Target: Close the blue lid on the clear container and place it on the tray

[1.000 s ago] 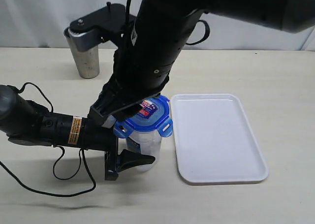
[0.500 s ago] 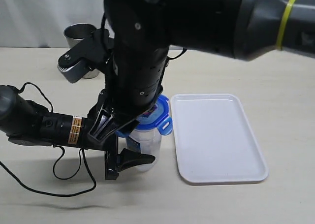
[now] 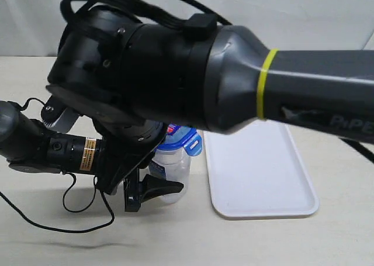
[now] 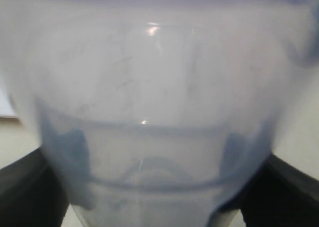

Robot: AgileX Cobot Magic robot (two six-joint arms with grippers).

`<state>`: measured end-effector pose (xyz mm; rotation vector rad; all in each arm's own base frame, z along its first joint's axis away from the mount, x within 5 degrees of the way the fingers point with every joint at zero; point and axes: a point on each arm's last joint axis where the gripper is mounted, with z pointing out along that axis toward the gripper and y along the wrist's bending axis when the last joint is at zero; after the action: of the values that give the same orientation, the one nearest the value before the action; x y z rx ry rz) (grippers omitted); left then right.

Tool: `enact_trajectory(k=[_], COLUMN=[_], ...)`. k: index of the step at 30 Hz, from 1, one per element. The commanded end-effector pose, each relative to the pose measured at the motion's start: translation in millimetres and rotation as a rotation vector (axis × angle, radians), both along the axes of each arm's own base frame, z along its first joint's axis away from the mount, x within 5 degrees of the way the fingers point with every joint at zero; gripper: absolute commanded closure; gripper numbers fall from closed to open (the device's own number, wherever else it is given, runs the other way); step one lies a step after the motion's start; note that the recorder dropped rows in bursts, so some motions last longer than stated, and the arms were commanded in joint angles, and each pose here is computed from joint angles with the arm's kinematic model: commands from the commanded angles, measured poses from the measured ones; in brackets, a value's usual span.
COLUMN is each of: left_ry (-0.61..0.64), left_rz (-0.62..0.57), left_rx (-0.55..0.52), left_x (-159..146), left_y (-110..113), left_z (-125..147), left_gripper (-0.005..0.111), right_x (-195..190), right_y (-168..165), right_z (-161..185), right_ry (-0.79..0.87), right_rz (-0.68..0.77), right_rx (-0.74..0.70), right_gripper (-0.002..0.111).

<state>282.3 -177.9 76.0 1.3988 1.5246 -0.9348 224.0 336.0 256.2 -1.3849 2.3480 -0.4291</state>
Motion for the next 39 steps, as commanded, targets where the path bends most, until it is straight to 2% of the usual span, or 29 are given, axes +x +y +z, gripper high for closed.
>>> enact_trajectory(k=[1, 7, 17, 26, 29, 32, 39], left_ry=[-0.037, -0.037, -0.037, -0.033, -0.033, -0.032, -0.022], left_rz=[-0.038, -0.038, -0.043, -0.042, -0.042, -0.041, -0.038], left_rx=[-0.029, -0.029, -0.034, -0.034, -0.034, -0.034, -0.035], left_x=[-1.0, -1.0, -1.5, -1.5, -1.5, -1.5, -1.5], left_y=[-2.5, -2.5, -2.6, -2.6, -2.6, -2.6, -2.6], left_z=[3.8, 3.8, 4.2, 4.2, 4.2, 4.2, 4.2], left_gripper=[0.107, 0.107, 0.107, 0.107, 0.107, 0.107, 0.107], right_x=[-10.3, -16.4, -20.7, -23.8, -26.6, -28.8, -17.6], right_y=[10.8, 11.7, 2.4, 1.1, -0.7, -3.8, -35.3], right_z=[-39.5, -46.9, -62.4, -60.7, -44.6, -17.6, 47.2], right_ry=[0.087, 0.036, 0.056, 0.084, 0.08, 0.064, 0.081], right_rz=[0.0, 0.057, 0.068, 0.079, 0.09, 0.102, 0.055], right_rx=[-0.08, -0.151, -0.218, -0.211, -0.158, -0.037, 0.27], right_gripper=[0.066, 0.066, 0.066, 0.066, 0.064, 0.058, 0.057])
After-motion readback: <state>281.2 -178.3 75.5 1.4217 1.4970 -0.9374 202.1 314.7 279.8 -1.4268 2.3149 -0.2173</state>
